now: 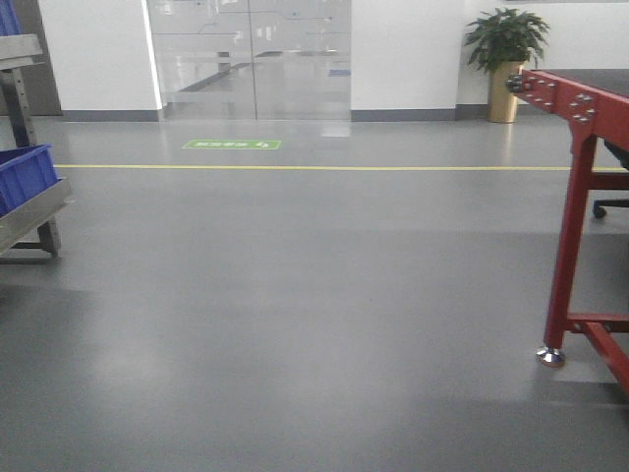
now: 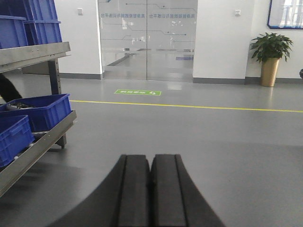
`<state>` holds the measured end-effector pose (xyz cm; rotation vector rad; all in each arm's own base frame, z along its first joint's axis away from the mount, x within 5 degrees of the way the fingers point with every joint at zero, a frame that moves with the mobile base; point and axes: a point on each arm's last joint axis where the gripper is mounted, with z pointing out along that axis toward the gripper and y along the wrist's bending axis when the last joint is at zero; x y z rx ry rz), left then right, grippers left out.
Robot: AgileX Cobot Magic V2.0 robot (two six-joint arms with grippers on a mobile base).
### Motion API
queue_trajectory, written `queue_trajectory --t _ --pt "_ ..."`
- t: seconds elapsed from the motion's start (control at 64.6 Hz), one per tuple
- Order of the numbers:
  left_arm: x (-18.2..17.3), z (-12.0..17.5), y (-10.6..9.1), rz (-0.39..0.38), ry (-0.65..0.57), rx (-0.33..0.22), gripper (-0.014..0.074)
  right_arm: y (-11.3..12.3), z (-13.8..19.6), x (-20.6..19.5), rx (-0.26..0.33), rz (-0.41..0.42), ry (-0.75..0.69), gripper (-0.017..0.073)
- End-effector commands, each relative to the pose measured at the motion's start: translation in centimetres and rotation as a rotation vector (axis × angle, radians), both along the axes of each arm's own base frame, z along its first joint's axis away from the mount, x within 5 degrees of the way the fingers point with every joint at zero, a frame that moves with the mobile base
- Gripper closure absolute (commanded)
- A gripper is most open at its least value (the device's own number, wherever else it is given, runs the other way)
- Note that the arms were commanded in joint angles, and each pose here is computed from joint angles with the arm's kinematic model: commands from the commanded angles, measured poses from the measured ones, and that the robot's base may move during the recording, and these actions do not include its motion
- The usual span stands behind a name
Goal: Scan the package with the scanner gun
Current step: 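Drive the base forward and turn toward the red-framed table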
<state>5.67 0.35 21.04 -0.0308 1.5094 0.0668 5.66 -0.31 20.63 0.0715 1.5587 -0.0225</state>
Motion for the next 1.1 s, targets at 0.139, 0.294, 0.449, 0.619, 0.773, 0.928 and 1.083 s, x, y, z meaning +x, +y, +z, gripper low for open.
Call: queue_trajectory --t 0.139,0.294,0.449,0.619,0.773,0.928,1.083 --pt "-0.07 0.28 -0.03 -0.005 -0.026 0.001 0.0704 -0.02 0.23 -0.03 0.001 -0.002 -0.026 0.0713" --pt "-0.07 0.28 -0.03 -0.005 -0.026 0.001 0.0704 -0.02 0.23 -0.03 0.001 -0.002 -0.026 0.0713" --pt "-0.07 0.28 -0.03 -0.005 -0.026 0.001 0.0704 -0.02 0.23 -0.03 0.001 -0.002 -0.026 0.0713" --pt "-0.07 0.28 -0.03 -0.005 -0.026 0.001 0.0704 -0.02 0.23 -0.03 0.001 -0.002 -0.026 0.0713" --pt "-0.07 0.28 -0.03 -0.005 -0.026 0.001 0.0704 -0.03 0.23 -0.03 0.001 -0.004 -0.026 0.0713" --pt "-0.07 0.28 -0.03 -0.005 -0.026 0.001 0.0704 -0.03 0.23 -0.03 0.001 -0.004 -0.026 0.0713" --pt "-0.07 0.28 -0.03 -0.005 -0.026 0.001 0.0704 -0.03 0.23 -0.03 0.001 -0.004 -0.026 0.0713"
